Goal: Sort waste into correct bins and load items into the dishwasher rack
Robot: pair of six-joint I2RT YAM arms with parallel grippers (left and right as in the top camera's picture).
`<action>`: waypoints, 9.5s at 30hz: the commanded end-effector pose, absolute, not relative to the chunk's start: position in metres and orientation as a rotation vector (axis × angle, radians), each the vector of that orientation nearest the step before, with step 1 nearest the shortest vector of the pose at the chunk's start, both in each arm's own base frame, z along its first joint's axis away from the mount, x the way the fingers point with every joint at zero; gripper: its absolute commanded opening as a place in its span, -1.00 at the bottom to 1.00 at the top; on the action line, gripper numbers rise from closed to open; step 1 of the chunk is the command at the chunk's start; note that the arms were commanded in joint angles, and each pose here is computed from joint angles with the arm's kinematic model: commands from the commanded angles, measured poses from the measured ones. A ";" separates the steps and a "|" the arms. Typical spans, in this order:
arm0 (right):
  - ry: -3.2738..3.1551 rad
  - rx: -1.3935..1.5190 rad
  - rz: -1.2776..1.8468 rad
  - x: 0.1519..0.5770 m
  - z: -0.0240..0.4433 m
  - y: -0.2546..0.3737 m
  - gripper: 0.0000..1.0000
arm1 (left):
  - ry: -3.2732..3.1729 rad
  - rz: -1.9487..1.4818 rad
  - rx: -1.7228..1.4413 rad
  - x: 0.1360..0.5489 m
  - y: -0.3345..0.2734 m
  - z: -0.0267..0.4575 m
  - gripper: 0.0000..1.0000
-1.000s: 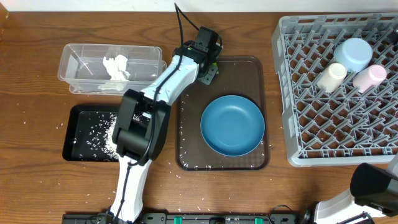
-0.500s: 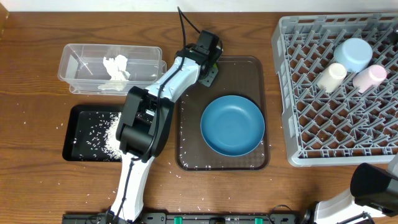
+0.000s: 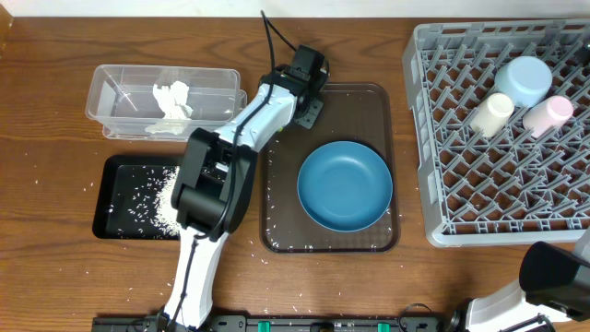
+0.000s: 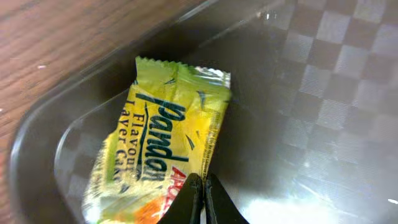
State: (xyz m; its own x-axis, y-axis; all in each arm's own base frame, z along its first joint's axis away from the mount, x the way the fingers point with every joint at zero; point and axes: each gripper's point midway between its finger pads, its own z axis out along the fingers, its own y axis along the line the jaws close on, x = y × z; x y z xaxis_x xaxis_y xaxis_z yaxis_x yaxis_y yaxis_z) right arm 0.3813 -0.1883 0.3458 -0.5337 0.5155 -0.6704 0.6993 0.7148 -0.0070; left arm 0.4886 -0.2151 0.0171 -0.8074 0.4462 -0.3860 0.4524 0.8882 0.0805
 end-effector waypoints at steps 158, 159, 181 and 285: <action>3.052 -0.940 -0.033 0.238 0.015 0.297 -0.72 | 1.853 -0.026 -2.282 0.297 0.287 0.144 0.95; 3.047 -0.940 -0.029 0.239 0.018 0.298 -0.83 | 1.853 -0.026 -2.282 0.297 0.287 0.144 0.95; 2.770 -0.393 -0.092 0.380 0.240 0.209 -0.97 | 1.853 -0.026 -2.282 0.297 0.287 0.144 0.95; 2.615 0.788 0.954 0.338 0.177 -0.157 -0.40 | 1.853 -0.026 -2.282 0.297 0.287 0.144 0.96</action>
State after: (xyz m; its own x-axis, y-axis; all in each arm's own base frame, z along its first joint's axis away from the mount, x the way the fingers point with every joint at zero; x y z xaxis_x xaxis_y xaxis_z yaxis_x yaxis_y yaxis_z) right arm 0.3591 -0.1217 0.2223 -0.8366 0.5244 -0.1585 0.1656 0.5179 0.8392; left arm 0.2987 0.2858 0.1447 0.2086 -0.9716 -0.1117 -0.9668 -0.1876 -0.1738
